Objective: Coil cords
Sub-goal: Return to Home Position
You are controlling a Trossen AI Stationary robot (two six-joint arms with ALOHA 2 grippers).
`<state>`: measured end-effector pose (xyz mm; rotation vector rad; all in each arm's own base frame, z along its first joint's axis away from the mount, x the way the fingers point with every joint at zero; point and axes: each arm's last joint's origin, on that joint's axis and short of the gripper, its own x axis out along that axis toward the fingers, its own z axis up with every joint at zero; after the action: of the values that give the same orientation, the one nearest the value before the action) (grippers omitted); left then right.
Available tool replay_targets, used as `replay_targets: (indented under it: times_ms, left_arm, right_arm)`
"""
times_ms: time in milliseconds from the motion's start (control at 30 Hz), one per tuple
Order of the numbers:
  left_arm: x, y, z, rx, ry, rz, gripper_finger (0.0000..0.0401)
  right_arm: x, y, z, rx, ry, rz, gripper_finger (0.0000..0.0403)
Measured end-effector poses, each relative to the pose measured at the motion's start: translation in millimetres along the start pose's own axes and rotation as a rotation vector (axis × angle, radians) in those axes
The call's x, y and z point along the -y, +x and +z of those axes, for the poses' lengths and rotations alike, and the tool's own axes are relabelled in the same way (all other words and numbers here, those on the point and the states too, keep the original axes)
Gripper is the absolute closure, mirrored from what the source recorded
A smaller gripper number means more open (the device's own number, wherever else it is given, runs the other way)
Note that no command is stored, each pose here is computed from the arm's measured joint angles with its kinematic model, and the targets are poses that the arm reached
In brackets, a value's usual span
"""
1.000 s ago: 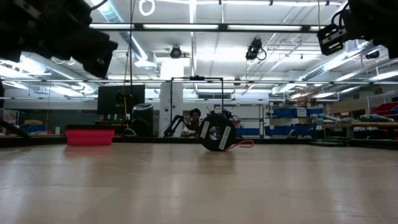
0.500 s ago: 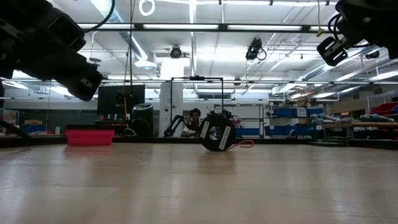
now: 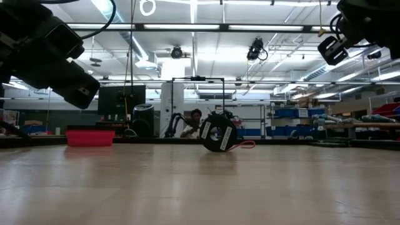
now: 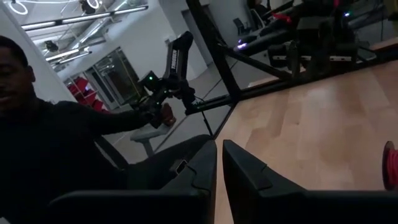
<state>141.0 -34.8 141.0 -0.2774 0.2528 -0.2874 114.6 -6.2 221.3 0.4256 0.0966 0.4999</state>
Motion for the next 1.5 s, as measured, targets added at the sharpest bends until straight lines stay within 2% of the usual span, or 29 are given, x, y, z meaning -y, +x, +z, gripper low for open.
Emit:
replay_targets:
  times_ms: [167, 300, 433, 567, 667, 900, 1200, 1500]
  left_arm:
    - [0, 0, 0, -0.002, -0.002, 0.008, 0.0309]
    - [0, 0, 0, 0.000, -0.006, 0.008, 0.0309]
    - [0, 0, 0, 0.001, -0.006, 0.008, 0.0309]
    - [0, 0, 0, 0.002, -0.005, 0.009, 0.0309]
    - [0, 0, 0, 0.003, 0.002, 0.009, 0.0309]
    - [0, -4, 2, 0.015, 0.039, 0.020, 0.0309]
    - [1, -15, 3, 0.016, 0.160, 0.047, 0.0309]
    - [1, -22, 2, 0.009, 0.159, 0.047, 0.0309]
  right_arm:
    - [1, -3, -8, 0.032, -0.032, 0.015, 0.0373]
    - [7, -5, -25, 0.038, -0.039, 0.017, 0.0373]
    - [16, -6, -44, 0.009, -0.008, 0.000, 0.0373]
    - [21, -7, -57, -0.074, 0.073, -0.039, 0.0374]
    - [22, -7, -60, -0.096, 0.095, -0.050, 0.0375]
    - [18, -9, -56, -0.057, 0.056, -0.031, 0.0374]
    - [17, -9, -53, -0.030, 0.031, -0.018, 0.0374]
    - [17, -9, -54, -0.030, 0.031, -0.018, 0.0374]
